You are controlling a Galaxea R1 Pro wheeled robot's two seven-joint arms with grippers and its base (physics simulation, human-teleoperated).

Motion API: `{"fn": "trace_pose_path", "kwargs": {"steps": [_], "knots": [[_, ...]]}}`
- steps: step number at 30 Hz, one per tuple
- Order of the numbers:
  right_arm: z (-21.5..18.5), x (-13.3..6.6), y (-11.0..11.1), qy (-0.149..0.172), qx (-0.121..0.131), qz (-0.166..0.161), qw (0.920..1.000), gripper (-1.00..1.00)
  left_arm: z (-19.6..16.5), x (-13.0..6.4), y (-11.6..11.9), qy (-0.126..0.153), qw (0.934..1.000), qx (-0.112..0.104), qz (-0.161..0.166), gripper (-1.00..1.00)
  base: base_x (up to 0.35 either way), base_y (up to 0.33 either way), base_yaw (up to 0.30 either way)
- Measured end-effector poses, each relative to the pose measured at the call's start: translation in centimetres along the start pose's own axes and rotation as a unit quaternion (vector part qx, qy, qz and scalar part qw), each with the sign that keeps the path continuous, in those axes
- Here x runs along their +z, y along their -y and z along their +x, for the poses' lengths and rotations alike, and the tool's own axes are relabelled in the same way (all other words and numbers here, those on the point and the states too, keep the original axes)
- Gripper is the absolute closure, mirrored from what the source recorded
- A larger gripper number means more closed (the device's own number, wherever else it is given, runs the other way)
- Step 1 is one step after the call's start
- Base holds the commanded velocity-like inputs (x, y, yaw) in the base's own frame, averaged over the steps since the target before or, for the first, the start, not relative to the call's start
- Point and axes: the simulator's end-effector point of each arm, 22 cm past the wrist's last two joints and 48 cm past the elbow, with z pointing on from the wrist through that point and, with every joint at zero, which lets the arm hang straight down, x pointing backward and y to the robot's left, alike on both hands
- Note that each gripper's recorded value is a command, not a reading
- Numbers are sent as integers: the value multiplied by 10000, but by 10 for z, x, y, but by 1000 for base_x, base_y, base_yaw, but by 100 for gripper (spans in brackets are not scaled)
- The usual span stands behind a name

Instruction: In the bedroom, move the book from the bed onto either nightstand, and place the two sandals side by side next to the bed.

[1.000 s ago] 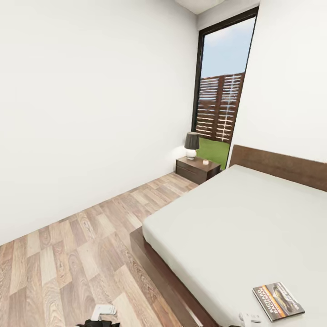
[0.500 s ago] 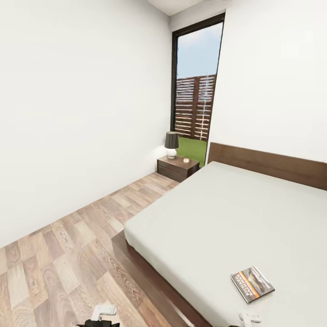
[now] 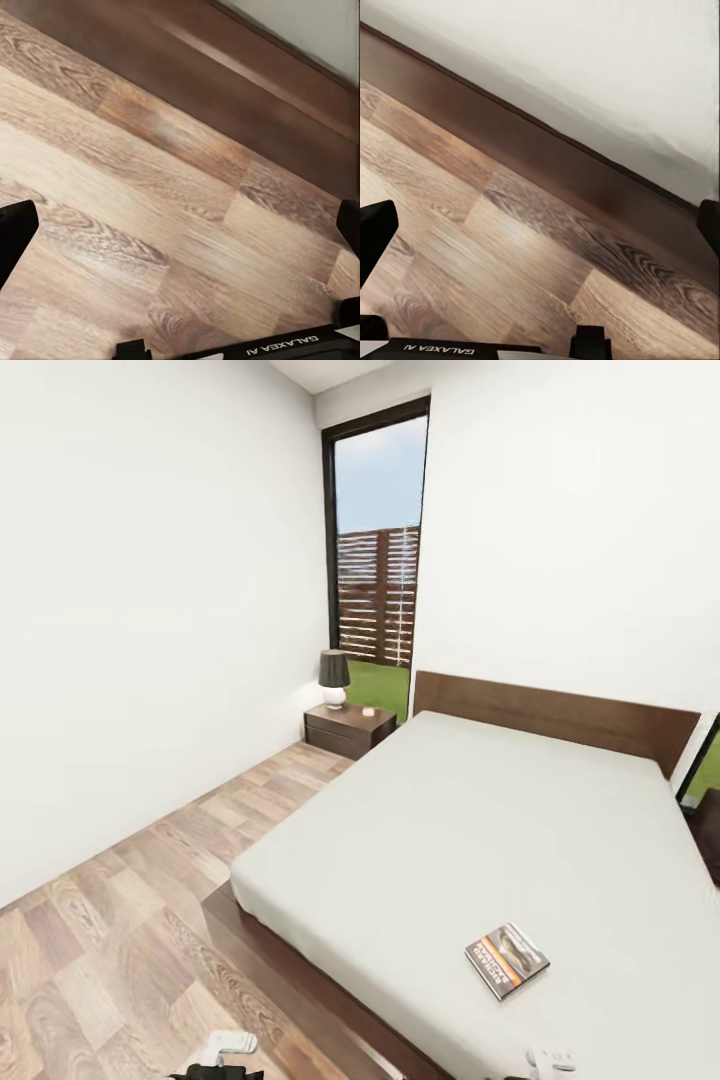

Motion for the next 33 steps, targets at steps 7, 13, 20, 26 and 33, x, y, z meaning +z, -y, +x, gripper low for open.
{"fn": "trace_pose_path", "kwargs": {"steps": [7,13,20,26,33], "knots": [[0,0,0,-1,0,0,10000,-100,0,0,0,0,10000,0,-1,-100,0,0,-300],[0,0,0,-1,0,0,10000,-100,0,0,0,0,10000,-1,-2,-100,0,0,-300],[0,0,0,1,-1,-1,10000,-100,0,0,-1,2,10000,0,-4,-100,90,69,-300],[0,0,0,0,0,0,10000,-100,0,0,0,1,10000,-1,-2,-100,96,78,-300],[0,0,0,0,0,0,10000,-100,0,0,0,0,10000,-2,-2,-100,5,4,-300]]}}
